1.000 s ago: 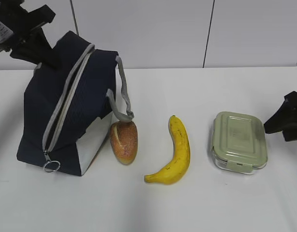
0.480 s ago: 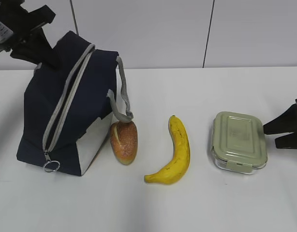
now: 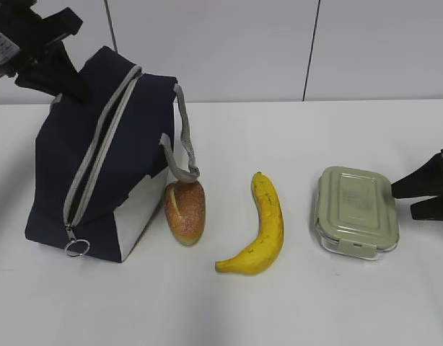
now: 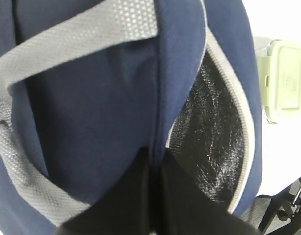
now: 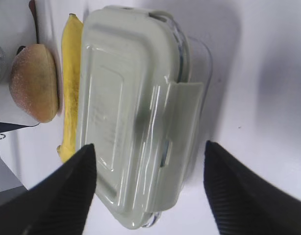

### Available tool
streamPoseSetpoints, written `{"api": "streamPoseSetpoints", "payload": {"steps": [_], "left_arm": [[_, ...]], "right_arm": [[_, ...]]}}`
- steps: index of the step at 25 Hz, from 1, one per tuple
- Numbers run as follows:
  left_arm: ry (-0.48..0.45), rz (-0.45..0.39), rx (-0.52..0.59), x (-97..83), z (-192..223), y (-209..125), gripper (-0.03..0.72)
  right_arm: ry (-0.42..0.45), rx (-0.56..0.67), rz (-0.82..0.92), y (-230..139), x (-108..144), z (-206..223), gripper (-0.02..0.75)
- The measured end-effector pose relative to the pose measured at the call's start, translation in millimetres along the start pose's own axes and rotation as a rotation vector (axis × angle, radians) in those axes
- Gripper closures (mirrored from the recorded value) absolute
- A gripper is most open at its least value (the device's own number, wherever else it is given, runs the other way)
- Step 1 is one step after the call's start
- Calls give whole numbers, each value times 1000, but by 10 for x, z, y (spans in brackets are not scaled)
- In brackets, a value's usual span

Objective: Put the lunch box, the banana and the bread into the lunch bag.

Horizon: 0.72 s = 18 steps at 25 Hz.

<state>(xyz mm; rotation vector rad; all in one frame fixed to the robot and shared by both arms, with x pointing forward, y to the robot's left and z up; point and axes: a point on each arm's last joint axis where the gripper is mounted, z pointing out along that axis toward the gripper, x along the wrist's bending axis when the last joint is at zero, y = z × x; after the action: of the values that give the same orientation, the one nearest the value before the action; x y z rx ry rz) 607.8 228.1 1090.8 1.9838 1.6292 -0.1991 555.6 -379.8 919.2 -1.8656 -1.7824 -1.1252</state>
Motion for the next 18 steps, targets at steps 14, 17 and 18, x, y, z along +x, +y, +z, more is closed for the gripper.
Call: {"api": "streamPoseSetpoints", "payload": {"steps": [14,17,18], "left_arm": [[0,0,-1,0,0,1,688],[0,0,-1,0,0,1,688],[0,0,-1,0,0,1,688]], "right_arm": [[46,12,3,-12,-36,82,90],[55,14,8,-16,-55,111,107],[59,16,11,-19,-69,125,113]]}}
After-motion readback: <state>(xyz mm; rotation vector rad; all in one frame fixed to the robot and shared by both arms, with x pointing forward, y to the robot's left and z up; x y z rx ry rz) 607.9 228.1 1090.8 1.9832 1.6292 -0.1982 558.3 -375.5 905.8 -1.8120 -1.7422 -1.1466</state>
